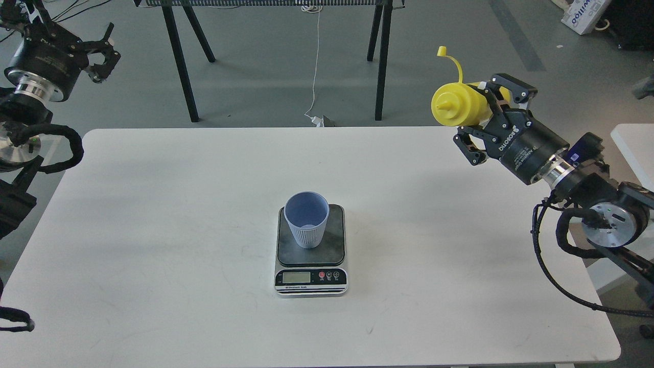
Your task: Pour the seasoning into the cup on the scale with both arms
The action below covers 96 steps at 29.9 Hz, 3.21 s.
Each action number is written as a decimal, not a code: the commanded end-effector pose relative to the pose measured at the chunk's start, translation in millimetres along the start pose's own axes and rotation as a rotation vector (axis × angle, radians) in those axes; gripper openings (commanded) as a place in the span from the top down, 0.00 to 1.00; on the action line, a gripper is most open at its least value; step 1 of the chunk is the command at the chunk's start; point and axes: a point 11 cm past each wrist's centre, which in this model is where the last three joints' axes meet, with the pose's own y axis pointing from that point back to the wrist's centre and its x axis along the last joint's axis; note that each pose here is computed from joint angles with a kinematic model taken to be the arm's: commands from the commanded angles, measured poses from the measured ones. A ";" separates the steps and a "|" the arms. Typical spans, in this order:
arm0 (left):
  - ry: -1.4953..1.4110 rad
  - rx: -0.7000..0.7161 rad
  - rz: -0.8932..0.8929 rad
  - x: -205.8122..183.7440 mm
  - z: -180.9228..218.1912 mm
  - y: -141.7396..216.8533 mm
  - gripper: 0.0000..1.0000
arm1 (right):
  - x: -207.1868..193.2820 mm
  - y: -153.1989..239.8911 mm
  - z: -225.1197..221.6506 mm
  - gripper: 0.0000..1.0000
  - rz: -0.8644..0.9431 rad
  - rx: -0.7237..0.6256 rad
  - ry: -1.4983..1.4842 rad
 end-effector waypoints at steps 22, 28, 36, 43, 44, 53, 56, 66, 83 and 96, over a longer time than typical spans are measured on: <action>0.002 0.017 0.012 1.8 -9.1 3.8 0.00 | 61.7 76.5 160.3 0.73 0.354 0.156 -0.648; 0.001 0.022 -0.004 -10.8 -9.6 0.1 0.00 | 42.6 67.3 169.9 0.50 0.311 0.139 -0.688; 0.003 0.024 -0.006 -12.7 -10.0 -1.0 0.00 | 37.3 66.5 179.6 0.30 0.315 0.137 -0.714; -0.007 0.022 -0.006 -10.6 -5.3 0.1 0.00 | 37.4 68.8 177.2 0.24 0.312 0.135 -0.709; -0.015 0.015 -0.002 -7.8 0.5 1.3 0.00 | 38.2 69.0 176.1 0.22 0.312 0.137 -0.708; -0.028 0.002 -0.023 -13.0 12.4 0.9 0.00 | 44.1 99.2 159.2 0.01 0.324 0.139 -0.677; -0.028 0.000 -0.022 -12.8 12.2 1.2 0.00 | 47.0 115.8 157.2 0.01 0.347 0.145 -0.674; -0.036 -0.010 -0.020 -11.3 19.9 1.7 0.00 | 65.3 181.0 152.5 0.01 0.470 0.131 -0.635; -0.029 -0.007 -0.024 -13.3 15.9 0.7 0.00 | 101.5 92.3 -94.4 0.02 0.246 0.444 -0.185; -0.028 -0.002 -0.025 -11.3 14.6 2.7 0.00 | 82.1 -41.3 -123.8 0.01 0.152 0.453 -0.210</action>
